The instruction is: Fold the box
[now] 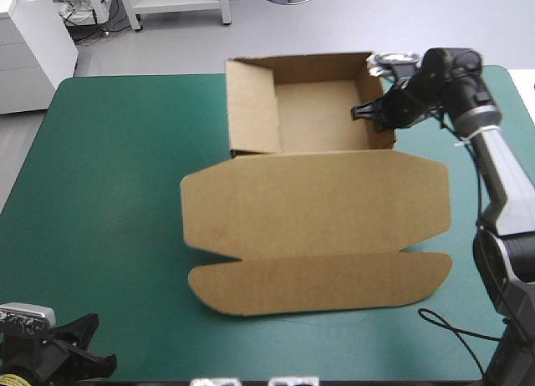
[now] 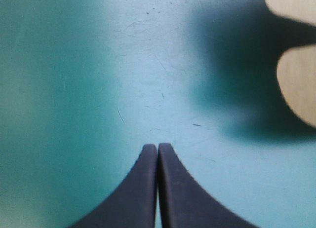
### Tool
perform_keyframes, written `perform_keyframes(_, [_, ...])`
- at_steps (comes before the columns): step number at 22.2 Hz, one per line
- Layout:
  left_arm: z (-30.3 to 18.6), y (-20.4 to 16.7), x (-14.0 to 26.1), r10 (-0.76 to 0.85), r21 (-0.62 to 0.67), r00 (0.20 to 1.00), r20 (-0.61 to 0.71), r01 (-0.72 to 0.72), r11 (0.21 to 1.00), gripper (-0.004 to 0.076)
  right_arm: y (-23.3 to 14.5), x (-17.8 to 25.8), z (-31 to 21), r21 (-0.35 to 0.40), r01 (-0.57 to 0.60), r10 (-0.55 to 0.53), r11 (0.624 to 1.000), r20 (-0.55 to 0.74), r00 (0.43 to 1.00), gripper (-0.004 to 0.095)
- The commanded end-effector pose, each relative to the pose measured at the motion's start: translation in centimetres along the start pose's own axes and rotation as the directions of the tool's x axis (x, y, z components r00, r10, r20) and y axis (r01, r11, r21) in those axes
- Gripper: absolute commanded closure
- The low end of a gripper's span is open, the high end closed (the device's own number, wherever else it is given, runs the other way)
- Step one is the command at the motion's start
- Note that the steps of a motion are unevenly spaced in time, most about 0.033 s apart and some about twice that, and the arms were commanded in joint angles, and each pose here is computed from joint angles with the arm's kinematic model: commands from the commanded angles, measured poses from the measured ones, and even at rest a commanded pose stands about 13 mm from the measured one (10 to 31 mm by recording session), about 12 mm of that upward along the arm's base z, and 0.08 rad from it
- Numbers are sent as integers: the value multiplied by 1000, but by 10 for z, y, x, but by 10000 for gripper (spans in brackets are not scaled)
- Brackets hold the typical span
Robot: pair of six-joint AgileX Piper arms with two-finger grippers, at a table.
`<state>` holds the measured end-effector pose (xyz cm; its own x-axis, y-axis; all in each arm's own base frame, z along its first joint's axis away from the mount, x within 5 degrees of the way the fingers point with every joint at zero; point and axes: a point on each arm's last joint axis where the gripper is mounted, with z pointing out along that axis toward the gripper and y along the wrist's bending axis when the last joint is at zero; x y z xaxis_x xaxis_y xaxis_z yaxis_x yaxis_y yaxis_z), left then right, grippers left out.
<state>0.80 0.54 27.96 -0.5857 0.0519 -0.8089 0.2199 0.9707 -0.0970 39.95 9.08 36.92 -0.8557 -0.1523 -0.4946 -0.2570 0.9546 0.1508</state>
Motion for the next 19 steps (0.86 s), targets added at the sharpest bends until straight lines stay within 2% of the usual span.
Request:
perform_keyframes(1, [-3, -2, -11, -9, 13, 998, 66, 9, 1000, 734, -36, 0, -75, 106, -32, 14, 994, 163, 987, 927])
perform_keyframes(4, [-3, -2, -11, -9, 13, 998, 66, 9, 1000, 734, -76, 7, -92, 202, -99, 61, 974, 185, 981, 927])
perform_keyframes(5, [-3, -2, -11, -9, 13, 998, 66, 9, 1000, 734, -101, 12, -100, 239, -135, 89, 962, 194, 977, 927])
perform_keyframes(9, [-3, -1, -11, -3, 4, 998, 63, 3, 1000, 734, -168, 31, -107, 319, -240, 188, 917, 186, 964, 927])
perform_keyframes(12, [-3, -1, -11, -3, 4, 998, 63, 3, 1000, 734, -215, 49, -89, 341, -332, 303, 879, 136, 943, 927])
perform_keyframes(17, [-3, -1, -10, -4, 6, 998, 62, 4, 1000, 734, -253, 69, -55, 337, -418, 424, 844, 59, 904, 926])
perform_keyframes(19, [-3, -2, -11, -5, 9, 998, 67, 5, 1000, 734, -258, 74, -44, 334, -419, 437, 844, 24, 899, 925])
